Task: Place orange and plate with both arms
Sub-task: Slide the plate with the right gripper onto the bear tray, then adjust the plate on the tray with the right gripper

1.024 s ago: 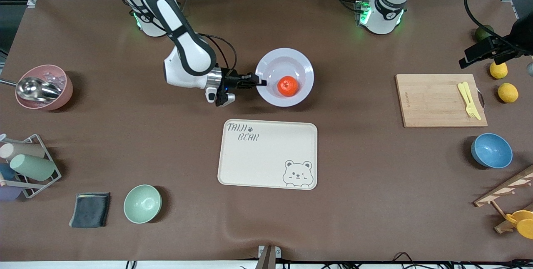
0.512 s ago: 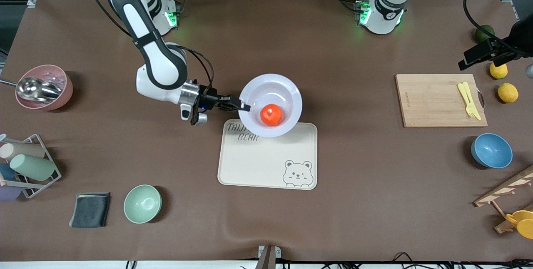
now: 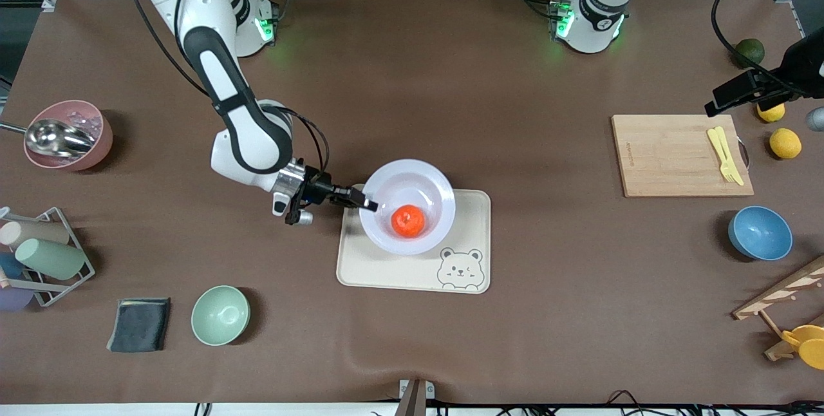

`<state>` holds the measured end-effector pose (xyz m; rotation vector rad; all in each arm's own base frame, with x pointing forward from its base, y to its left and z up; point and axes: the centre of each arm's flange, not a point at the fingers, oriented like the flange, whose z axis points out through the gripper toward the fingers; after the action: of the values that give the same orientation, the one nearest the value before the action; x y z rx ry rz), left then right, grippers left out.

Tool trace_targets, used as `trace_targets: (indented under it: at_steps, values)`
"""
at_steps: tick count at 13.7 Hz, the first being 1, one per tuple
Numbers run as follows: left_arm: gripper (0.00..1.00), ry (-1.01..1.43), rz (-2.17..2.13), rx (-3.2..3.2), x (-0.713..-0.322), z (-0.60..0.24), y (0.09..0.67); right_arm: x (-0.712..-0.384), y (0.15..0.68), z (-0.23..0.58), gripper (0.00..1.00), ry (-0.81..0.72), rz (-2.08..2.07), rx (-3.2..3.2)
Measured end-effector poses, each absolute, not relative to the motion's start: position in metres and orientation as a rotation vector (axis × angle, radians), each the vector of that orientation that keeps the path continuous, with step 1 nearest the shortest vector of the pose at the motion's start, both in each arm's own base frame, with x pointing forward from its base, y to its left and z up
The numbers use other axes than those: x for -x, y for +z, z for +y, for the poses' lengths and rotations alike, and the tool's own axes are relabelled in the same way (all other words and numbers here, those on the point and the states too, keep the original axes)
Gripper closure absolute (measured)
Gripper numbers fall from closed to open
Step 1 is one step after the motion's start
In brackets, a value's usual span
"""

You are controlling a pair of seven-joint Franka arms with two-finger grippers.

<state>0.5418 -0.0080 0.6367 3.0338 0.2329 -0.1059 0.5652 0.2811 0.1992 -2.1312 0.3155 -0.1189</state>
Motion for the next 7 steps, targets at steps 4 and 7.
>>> trace_targets:
  at_steps: [4, 7]
  values:
    - [0.00, -0.109, 0.233, -3.034, -0.542, -0.008, 0.636, -0.595, 0.193, 0.292, 0.91, -0.096, 0.362, 2.147]
    - [0.00, -0.111, 0.236, -3.034, -0.542, -0.007, 0.635, -0.599, 0.187, 0.299, 0.91, -0.083, 0.379, 2.155]
